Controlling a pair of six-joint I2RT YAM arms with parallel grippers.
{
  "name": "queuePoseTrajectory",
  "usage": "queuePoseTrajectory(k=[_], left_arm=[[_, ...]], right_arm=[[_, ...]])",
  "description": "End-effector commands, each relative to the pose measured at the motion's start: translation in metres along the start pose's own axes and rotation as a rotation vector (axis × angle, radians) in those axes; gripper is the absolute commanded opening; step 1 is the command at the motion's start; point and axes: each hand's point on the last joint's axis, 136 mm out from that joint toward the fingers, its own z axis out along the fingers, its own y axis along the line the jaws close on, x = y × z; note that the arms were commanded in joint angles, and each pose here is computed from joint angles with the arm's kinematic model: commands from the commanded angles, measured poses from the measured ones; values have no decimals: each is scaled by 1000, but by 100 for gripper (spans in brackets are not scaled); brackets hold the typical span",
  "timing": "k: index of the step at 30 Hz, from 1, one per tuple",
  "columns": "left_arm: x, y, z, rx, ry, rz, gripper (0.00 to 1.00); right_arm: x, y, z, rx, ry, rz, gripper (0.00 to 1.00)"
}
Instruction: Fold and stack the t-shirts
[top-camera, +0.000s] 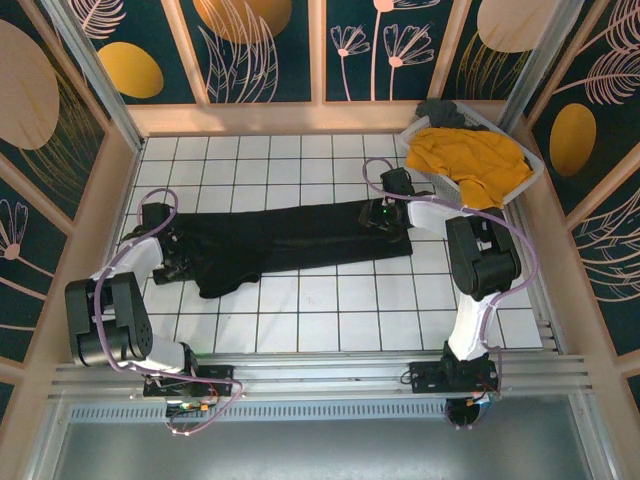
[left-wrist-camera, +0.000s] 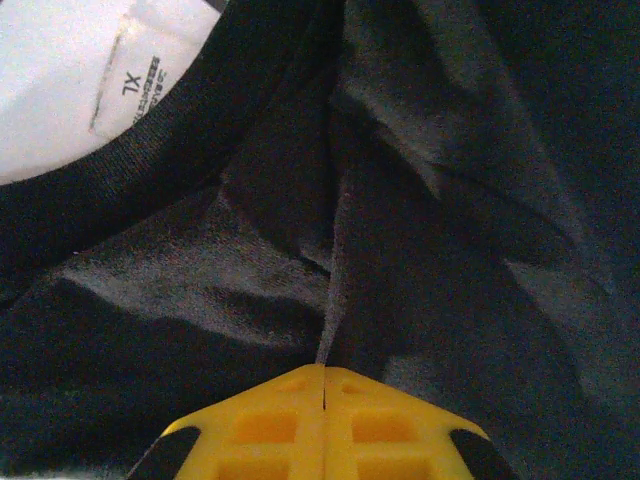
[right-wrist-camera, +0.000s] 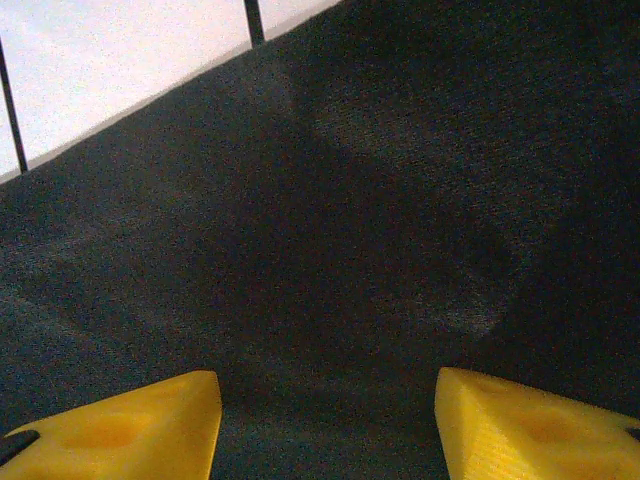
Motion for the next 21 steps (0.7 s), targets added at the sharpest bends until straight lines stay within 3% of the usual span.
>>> queuePoseTrajectory(k=[1, 11, 21], left_arm=[[-11, -5, -14, 6, -38, 2, 3], [-17, -14, -24, 43, -51, -8, 0], [-56, -37, -48, 55, -74, -69, 0]], right_arm=[[7, -5, 7, 13, 43, 27, 59], [7, -5, 7, 14, 46, 26, 59], [8, -8, 10, 28, 53, 27, 59]])
